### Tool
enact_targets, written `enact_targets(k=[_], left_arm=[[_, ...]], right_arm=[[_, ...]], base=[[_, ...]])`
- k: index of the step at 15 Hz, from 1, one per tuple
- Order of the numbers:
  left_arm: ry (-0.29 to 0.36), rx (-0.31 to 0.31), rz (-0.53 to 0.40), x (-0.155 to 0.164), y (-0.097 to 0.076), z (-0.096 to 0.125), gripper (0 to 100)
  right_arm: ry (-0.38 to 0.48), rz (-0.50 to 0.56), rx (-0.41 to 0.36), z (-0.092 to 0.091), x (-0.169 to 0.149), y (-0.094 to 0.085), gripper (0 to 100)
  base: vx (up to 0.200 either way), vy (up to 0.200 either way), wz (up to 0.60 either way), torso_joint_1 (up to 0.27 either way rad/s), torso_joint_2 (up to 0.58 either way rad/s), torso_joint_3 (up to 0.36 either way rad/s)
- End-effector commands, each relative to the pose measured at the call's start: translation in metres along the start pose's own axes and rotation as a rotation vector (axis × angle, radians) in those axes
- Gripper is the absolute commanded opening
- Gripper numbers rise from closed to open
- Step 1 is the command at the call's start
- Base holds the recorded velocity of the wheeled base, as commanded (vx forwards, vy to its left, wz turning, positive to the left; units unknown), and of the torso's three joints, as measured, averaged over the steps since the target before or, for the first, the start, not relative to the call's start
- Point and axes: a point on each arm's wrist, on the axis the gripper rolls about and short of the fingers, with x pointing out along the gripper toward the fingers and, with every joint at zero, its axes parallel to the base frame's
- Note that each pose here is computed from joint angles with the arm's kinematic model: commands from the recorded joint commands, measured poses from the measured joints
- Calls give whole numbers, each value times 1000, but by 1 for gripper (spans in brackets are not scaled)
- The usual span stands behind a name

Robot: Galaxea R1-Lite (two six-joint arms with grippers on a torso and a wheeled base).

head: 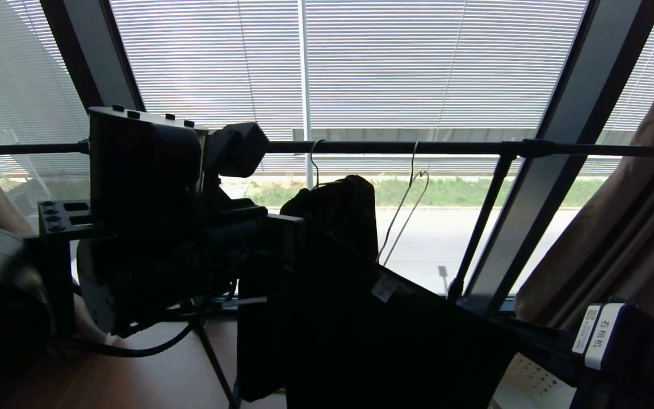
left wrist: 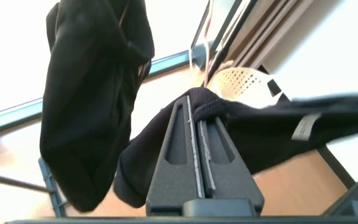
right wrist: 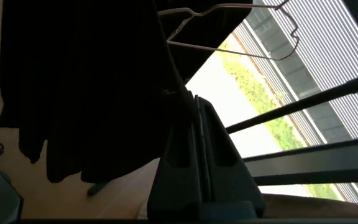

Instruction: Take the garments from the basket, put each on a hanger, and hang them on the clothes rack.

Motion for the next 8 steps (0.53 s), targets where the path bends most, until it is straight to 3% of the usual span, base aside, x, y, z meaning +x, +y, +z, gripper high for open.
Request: enact_targets(k=[1,5,8], left_arm=[[-8,5,1,30,-5,10,0],[-51,34,-16,53,-13,32,0],[-51,34,-27,64,-18,47,0]], right_arm=[[-23,30,-11,1,-2,5,0],[-16,63,-22,3,9,13,0],[-66,84,5,11,21,25,0]], base=[[0,0,0,0,0,0],[0,0,0,0,0,0],[0,0,0,0,0,0]])
